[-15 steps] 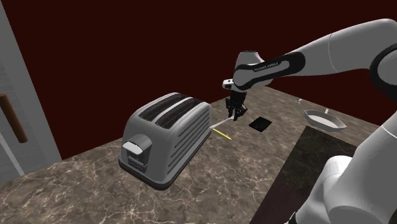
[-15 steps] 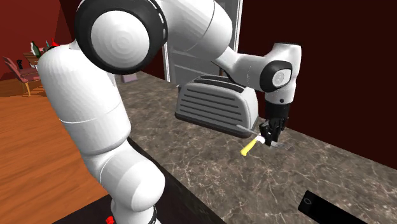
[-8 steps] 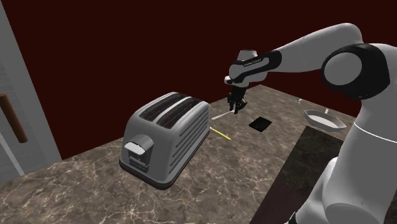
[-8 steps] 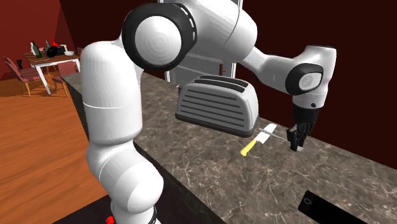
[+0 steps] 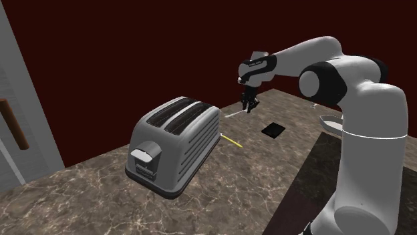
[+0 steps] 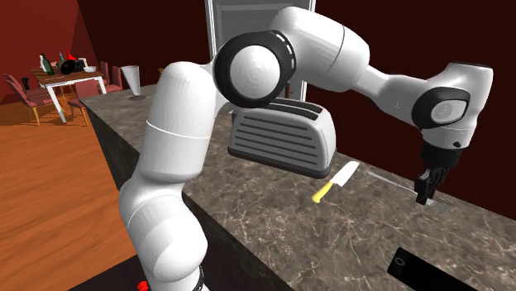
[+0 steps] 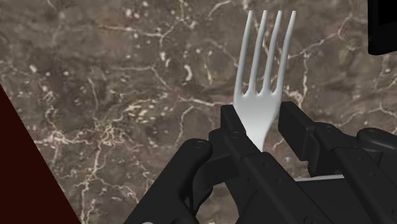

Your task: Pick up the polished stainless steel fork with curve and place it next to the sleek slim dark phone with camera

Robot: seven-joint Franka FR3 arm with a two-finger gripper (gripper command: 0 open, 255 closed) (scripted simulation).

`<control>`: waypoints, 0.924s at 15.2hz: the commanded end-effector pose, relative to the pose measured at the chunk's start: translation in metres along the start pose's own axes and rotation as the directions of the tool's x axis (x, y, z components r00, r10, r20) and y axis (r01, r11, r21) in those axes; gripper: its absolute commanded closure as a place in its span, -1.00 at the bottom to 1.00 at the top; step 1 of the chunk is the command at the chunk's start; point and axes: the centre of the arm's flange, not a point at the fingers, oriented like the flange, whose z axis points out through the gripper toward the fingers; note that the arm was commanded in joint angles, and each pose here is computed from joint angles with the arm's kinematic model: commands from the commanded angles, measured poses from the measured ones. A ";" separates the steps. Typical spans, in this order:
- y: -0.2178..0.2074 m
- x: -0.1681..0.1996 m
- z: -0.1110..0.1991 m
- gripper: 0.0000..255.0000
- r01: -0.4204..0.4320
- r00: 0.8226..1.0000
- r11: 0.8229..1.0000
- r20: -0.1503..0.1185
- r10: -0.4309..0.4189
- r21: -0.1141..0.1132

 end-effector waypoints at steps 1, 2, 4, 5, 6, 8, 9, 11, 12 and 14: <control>0.003 -0.002 0.011 1.00 0.001 1.000 1.000 -0.001 -0.001 0.000; 0.003 -0.002 0.016 1.00 0.001 1.000 1.000 -0.001 -0.001 0.000; 0.003 -0.001 0.027 1.00 0.001 1.000 1.000 -0.001 -0.001 0.000; 0.003 0.000 0.032 1.00 0.001 1.000 1.000 -0.001 -0.001 0.000; 0.003 0.000 0.037 1.00 0.001 1.000 1.000 -0.001 -0.001 0.000; 0.003 0.001 0.048 1.00 0.001 1.000 1.000 -0.001 -0.001 0.000; 0.003 0.001 0.053 1.00 0.001 1.000 1.000 -0.001 -0.001 0.000; 0.003 0.002 0.064 1.00 0.001 1.000 1.000 -0.001 -0.001 0.000; 0.003 0.002 0.069 1.00 0.001 1.000 1.000 -0.001 -0.001 0.000; 0.003 0.003 0.072 1.00 0.001 1.000 1.000 -0.001 -0.001 0.000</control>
